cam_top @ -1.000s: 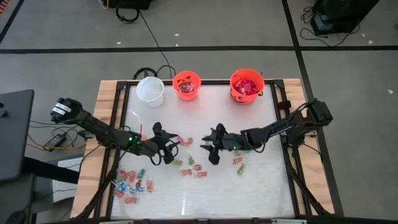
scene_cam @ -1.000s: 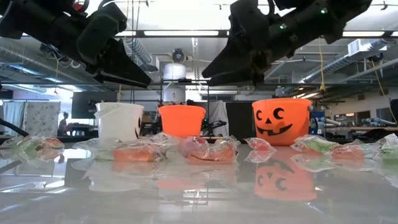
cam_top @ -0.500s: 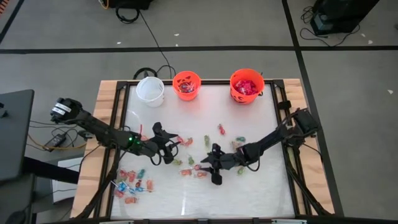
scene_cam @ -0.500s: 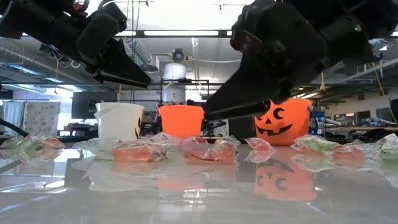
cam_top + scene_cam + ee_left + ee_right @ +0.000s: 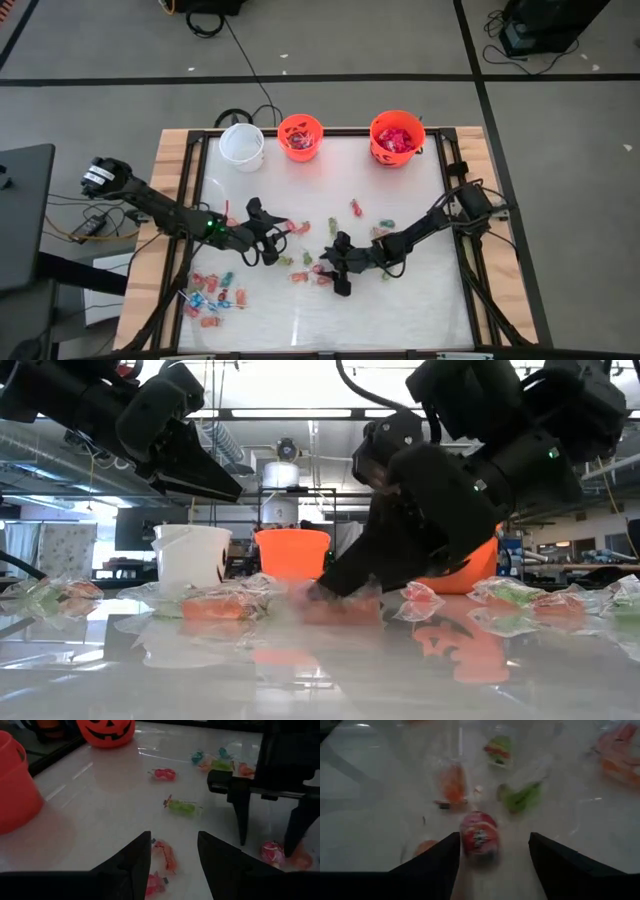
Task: Sort candy by brand, put in halloween buckets
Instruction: Put the pink lollipop into the left orange bucket
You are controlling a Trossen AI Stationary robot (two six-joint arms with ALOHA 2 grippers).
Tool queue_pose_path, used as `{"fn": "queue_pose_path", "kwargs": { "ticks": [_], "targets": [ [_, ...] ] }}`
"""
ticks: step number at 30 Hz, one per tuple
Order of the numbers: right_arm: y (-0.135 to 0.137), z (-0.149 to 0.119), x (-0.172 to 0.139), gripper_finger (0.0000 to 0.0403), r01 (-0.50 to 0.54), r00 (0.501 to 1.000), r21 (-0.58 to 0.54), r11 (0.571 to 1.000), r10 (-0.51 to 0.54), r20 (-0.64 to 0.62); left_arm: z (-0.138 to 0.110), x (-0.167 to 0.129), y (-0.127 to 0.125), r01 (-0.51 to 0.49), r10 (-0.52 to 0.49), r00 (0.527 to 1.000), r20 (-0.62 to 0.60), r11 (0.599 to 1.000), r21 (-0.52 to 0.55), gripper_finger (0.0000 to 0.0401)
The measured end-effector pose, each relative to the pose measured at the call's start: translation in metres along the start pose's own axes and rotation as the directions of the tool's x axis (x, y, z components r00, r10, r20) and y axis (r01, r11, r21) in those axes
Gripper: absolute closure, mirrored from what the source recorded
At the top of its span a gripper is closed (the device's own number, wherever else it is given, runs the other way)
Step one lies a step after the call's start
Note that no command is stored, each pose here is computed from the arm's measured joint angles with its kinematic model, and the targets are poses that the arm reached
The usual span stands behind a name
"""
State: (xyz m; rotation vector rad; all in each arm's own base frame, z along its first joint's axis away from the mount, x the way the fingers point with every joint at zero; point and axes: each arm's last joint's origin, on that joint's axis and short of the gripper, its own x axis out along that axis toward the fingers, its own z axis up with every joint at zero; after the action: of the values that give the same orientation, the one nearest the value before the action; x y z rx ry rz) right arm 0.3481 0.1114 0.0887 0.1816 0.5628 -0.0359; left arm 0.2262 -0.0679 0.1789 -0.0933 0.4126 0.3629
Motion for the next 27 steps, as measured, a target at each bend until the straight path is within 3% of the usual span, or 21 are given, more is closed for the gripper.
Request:
{"fn": "queue_pose_path", "kwargs": {
  "ticks": [3, 14, 22, 27],
  "targets": [
    [-0.003, 0.002, 0.001, 0.017, -0.002, 1.0, 0.006, 1.0, 0.002, 0.006, 0.0, 0.0, 0.0, -0.001, 0.001, 1.0, -0.003, 1.0, 0.003, 0.0233],
    [-0.023, 0.009, 0.006, 0.029, -0.13, 0.991, 0.047, 0.99, 0.132, -0.036, -0.001, 0.0, 0.0, 0.001, -0.001, 1.0, -0.007, 1.0, 0.029, 0.0233],
    [-0.032, 0.018, 0.008, 0.0291, -0.189, 0.982, 0.082, 0.978, 0.189, 0.01, 0.001, -0.001, 0.0, 0.005, -0.005, 1.0, 0.003, 1.0, 0.02, 0.0233],
    [-0.04, 0.025, 0.009, 0.0291, -0.209, 0.978, 0.097, 0.973, 0.206, 0.042, 0.006, -0.002, -0.003, 0.07, -0.07, 0.997, 0.028, 0.997, 0.016, 0.0233]
  ]
}}
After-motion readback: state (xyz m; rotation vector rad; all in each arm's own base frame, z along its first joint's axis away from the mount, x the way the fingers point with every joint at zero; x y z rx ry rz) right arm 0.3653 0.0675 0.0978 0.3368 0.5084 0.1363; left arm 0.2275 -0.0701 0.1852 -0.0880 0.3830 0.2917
